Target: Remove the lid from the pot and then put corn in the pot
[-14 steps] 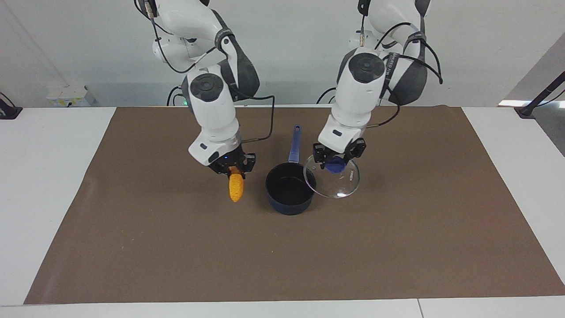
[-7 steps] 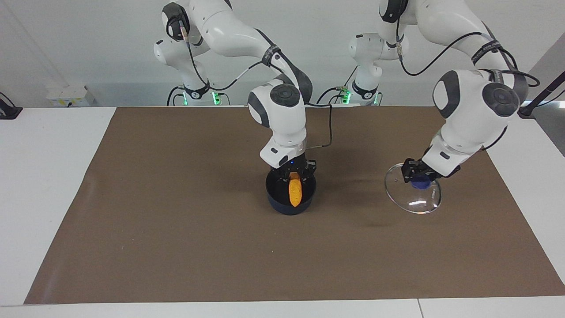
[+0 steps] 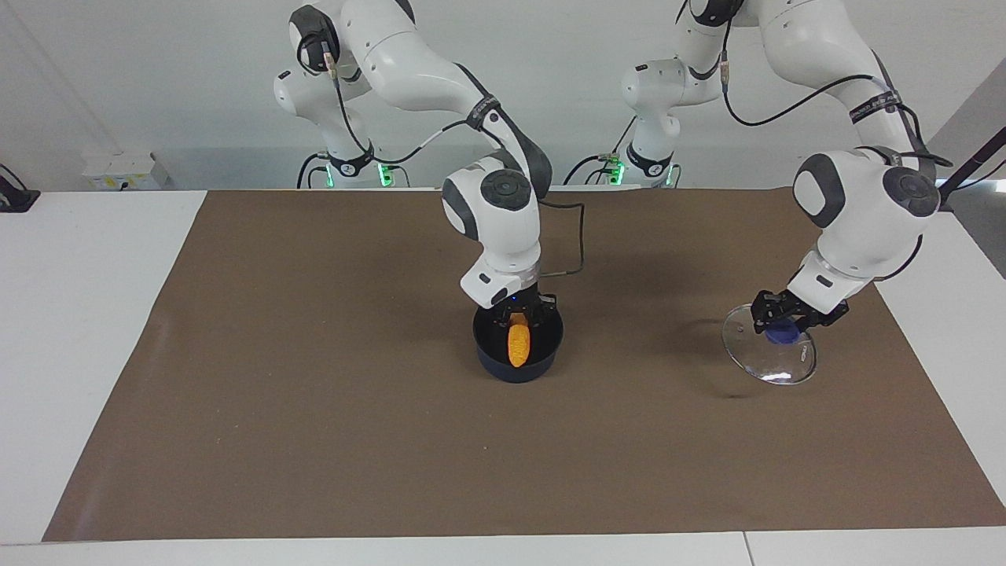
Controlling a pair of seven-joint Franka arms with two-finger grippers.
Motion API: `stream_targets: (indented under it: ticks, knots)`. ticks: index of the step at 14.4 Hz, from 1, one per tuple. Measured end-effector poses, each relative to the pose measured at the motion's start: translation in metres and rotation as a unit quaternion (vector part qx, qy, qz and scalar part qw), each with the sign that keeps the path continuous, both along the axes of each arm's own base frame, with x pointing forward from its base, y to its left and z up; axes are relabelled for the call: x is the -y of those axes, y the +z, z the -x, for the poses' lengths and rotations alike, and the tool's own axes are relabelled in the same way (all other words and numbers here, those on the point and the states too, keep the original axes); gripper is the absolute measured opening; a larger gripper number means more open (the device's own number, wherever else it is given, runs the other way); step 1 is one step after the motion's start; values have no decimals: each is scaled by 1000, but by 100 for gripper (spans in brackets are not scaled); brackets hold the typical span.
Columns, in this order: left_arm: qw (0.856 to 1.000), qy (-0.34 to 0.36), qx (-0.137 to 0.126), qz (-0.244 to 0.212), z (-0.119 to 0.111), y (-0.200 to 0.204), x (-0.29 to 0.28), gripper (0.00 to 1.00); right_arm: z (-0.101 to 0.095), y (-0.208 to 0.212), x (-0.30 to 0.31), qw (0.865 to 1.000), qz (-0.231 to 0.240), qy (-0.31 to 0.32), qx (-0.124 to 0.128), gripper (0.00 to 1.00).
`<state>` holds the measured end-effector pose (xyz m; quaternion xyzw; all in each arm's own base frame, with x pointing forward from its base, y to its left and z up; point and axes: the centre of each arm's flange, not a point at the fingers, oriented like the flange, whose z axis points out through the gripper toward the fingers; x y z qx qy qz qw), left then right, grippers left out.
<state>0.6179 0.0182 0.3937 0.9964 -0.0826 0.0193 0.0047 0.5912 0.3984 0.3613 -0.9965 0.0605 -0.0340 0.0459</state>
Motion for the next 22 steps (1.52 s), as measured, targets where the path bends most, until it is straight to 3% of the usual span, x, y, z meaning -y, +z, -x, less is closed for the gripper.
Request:
stream_targets:
  ticks: [1,2,7,9,12,15,16,17,18,19,22]
  knots:
    - [1000,2,2,0,5,-9,-3,68,0,0,0,1000,0,-6,-1,40]
    - [1000,2,5,0,9,-17,-3,68,0,0,0,1000,-1,-11,-1,48]
    - [1000,-1,5,0,23,-49,1,68,-4,25,10,1000,2,-18,3,99]
    - [1000,-1,1,0,25,-53,2,68,-19,67,46,999,3,-33,14,100]
    - [1000,-2,-1,1,26,-54,2,68,-36,145,164,1000,24,-7,-9,100]
    - [1000,-2,-1,1,26,-54,2,68,-19,220,269,998,41,4,-42,100]
    - [1000,-3,0,0,26,-53,2,74,-10,244,293,998,47,12,-47,100]
    - [1000,-4,2,0,26,-51,3,86,-3,263,311,997,50,23,-46,100]
    - [1000,-7,6,0,25,-47,2,96,4,274,326,997,50,31,-46,100]
    - [1000,-10,10,-1,24,-41,2,100,8,280,336,997,51,32,-48,100]
    - [1000,-17,7,-1,13,-3,5,100,10,277,360,996,52,45,-55,100]
